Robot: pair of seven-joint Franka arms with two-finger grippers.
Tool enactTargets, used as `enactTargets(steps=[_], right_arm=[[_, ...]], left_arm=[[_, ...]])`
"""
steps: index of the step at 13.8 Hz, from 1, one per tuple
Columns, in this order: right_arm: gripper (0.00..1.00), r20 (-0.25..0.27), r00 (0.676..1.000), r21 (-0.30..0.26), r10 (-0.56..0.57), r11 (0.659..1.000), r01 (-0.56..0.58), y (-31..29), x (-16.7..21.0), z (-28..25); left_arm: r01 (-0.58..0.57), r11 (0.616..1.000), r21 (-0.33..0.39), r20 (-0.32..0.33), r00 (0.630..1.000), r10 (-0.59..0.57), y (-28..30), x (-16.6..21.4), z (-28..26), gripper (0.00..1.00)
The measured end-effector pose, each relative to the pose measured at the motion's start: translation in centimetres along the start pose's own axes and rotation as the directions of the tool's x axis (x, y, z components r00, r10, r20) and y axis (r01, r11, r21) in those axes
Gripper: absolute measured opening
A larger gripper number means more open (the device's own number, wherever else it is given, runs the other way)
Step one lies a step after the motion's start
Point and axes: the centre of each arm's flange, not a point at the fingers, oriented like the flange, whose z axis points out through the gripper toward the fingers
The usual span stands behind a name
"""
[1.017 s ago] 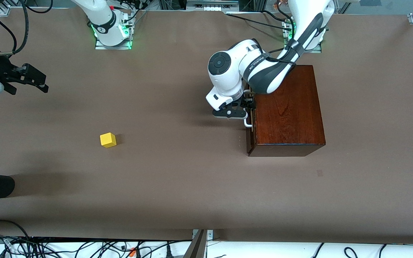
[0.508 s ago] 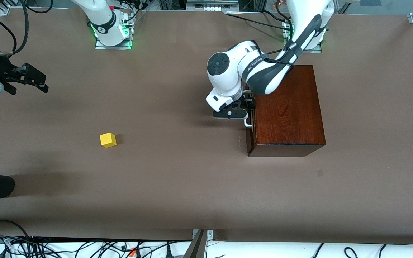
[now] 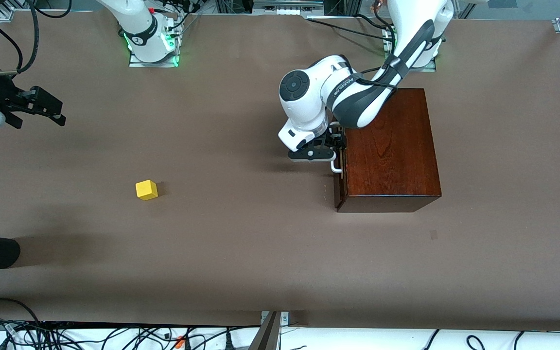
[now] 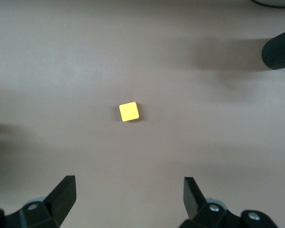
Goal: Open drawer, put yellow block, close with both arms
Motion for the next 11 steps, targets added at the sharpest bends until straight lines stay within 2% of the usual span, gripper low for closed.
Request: enactTargets(steps=[11], right_arm=[[1.0,0.0,1.0,0.0,0.0,1.0,0.0,0.0,0.0,0.0]], left_arm=[[0.007,1.0,0.02,-0.007,1.0,-0.007,0.9,-0.1,1.9,1.0]])
